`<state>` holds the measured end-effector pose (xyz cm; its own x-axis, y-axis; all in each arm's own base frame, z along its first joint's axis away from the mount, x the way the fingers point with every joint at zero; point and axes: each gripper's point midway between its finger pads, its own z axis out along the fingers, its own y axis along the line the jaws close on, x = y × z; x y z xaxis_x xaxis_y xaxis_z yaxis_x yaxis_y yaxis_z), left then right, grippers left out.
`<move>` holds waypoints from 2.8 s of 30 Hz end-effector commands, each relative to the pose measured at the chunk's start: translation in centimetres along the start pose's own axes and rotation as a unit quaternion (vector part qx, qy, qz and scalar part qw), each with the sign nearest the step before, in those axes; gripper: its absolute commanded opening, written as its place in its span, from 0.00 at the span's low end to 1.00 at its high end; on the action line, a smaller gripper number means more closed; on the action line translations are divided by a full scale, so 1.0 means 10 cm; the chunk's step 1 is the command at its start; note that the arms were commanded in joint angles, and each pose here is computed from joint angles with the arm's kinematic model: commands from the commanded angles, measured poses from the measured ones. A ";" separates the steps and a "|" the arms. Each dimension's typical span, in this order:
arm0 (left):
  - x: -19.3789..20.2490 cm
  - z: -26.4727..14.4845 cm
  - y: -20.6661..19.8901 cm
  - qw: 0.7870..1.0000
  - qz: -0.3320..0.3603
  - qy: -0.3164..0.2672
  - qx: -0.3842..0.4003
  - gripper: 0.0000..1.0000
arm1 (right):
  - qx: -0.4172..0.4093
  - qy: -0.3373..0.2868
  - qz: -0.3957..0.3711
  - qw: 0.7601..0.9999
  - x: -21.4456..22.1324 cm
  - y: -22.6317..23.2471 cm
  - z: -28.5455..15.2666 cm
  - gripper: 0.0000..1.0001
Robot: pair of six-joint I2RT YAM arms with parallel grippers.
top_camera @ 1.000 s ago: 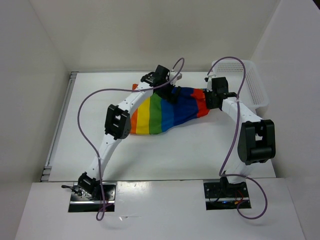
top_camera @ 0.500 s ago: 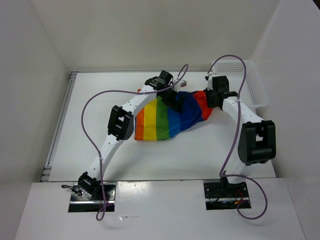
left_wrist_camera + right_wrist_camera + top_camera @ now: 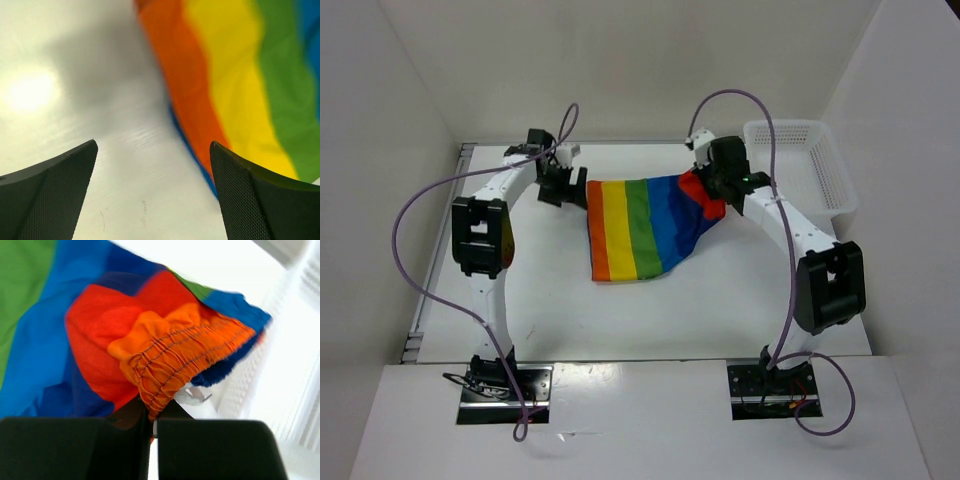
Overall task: Fold and stack the shorts
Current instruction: Fold the shorts
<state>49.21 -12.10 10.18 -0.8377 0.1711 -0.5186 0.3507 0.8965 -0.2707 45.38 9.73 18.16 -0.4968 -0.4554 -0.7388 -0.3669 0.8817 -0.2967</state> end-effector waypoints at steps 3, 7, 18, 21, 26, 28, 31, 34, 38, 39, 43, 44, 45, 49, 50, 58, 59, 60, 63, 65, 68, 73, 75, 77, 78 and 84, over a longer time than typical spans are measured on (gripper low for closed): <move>0.71 0.59 -0.28 0.989 -0.033 0.098 0.102 0.99 | -0.012 -0.052 -0.105 0.993 -0.43 0.26 -0.07 0.00; 0.72 0.79 -0.32 0.987 -0.032 0.099 0.122 0.99 | -0.046 -0.068 -0.187 0.979 -0.59 0.71 -0.11 0.00; 1.05 0.99 -0.34 0.977 -0.057 0.139 0.149 0.27 | -0.198 -0.126 -0.365 0.901 -0.90 2.62 -0.20 0.00; 1.08 0.94 -0.29 0.976 -0.069 0.136 0.156 0.27 | -0.238 -0.125 -0.369 0.890 -0.79 2.96 -0.26 0.00; 1.03 0.86 -0.14 0.976 -0.086 0.117 0.162 0.27 | -0.293 -0.112 -0.348 0.884 -0.63 3.32 -0.32 0.00; 1.03 0.86 -0.14 0.976 -0.087 0.117 0.162 0.31 | -0.298 -0.106 -0.337 0.887 -0.59 3.42 -0.28 0.19; 0.99 0.81 -0.11 0.977 -0.088 0.110 0.160 0.44 | -0.288 -0.105 -0.328 0.894 -0.64 3.41 -0.25 0.62; 0.88 0.73 0.07 0.981 -0.095 0.094 0.143 0.61 | -0.297 -0.148 -0.281 0.901 -1.05 3.40 -0.50 0.81; 0.54 0.45 0.29 0.987 -0.096 0.055 0.119 0.74 | -0.317 -0.179 -0.245 0.899 -1.31 3.33 -0.85 0.86; 0.48 0.38 0.34 0.988 -0.096 0.048 0.109 0.78 | -0.317 -0.178 -0.246 0.899 -1.29 3.31 -0.88 0.86; 0.09 0.02 0.48 0.994 -0.079 0.001 0.074 0.92 | -0.286 -0.145 -0.249 0.914 -0.98 3.02 -0.77 0.84; 0.05 -0.01 0.50 0.995 -0.077 -0.002 0.066 0.94 | -0.287 -0.140 -0.250 0.914 -0.93 3.01 -0.77 0.84; -0.03 -0.10 0.55 0.996 -0.074 -0.016 0.056 0.94 | -0.279 -0.127 -0.254 0.917 -0.82 2.96 -0.68 0.84; -0.05 -0.26 0.34 0.993 -0.076 -0.008 0.086 0.95 | -0.280 -0.117 -0.262 0.916 -0.68 3.00 -0.57 0.84; 0.05 -0.23 0.22 0.993 -0.077 0.011 0.094 0.95 | -0.280 -0.116 -0.262 0.916 -0.66 3.03 -0.52 0.84; 0.73 -0.05 0.24 0.986 -0.114 0.107 0.064 0.77 | -0.294 -0.068 -0.274 0.913 -0.30 3.26 -0.11 0.80; 0.74 -0.06 0.21 0.984 -0.117 0.110 0.072 0.77 | -0.294 -0.068 -0.274 0.913 -0.30 3.26 -0.11 0.78; 0.76 -0.07 0.18 0.983 -0.120 0.112 0.079 0.77 | -0.296 -0.060 -0.271 0.914 -0.24 3.29 -0.07 0.75; 0.87 0.01 0.03 0.974 -0.136 0.140 0.115 0.69 | -0.289 -0.051 -0.270 0.917 -0.16 3.25 0.02 0.66; 0.84 0.00 0.00 0.972 -0.140 0.142 0.127 0.55 | -0.281 -0.039 -0.274 0.919 -0.07 3.23 0.08 0.57; 0.90 0.01 -0.03 0.967 -0.151 0.158 0.135 0.37 | -0.276 -0.042 -0.273 0.921 -0.09 3.22 0.09 0.38; 0.94 -0.04 -0.11 0.960 -0.163 0.169 0.151 0.00 | -0.276 -0.044 -0.277 0.919 -0.09 3.22 0.09 0.01; 0.96 -0.04 -0.13 0.958 -0.166 0.172 0.157 0.00 | -0.276 -0.044 -0.277 0.919 -0.09 3.22 0.09 0.00; 0.99 -0.05 -0.12 0.958 -0.168 0.177 0.152 0.00 | -0.275 -0.046 -0.281 0.918 -0.09 3.20 0.07 0.00; 0.95 -0.05 -0.09 0.960 -0.163 0.173 0.145 0.00 | -0.270 -0.049 -0.280 0.920 -0.13 3.18 0.05 0.00; 0.71 -0.23 -0.02 0.971 -0.147 0.130 0.133 0.00 | -0.267 -0.066 -0.280 0.920 -0.27 3.11 -0.07 0.00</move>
<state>41.24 -10.32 5.74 -0.9925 0.0590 -0.1068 0.1110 0.8002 -0.5894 33.91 38.14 8.16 -0.0668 -0.8050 -0.5894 -0.9103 0.2911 -0.2944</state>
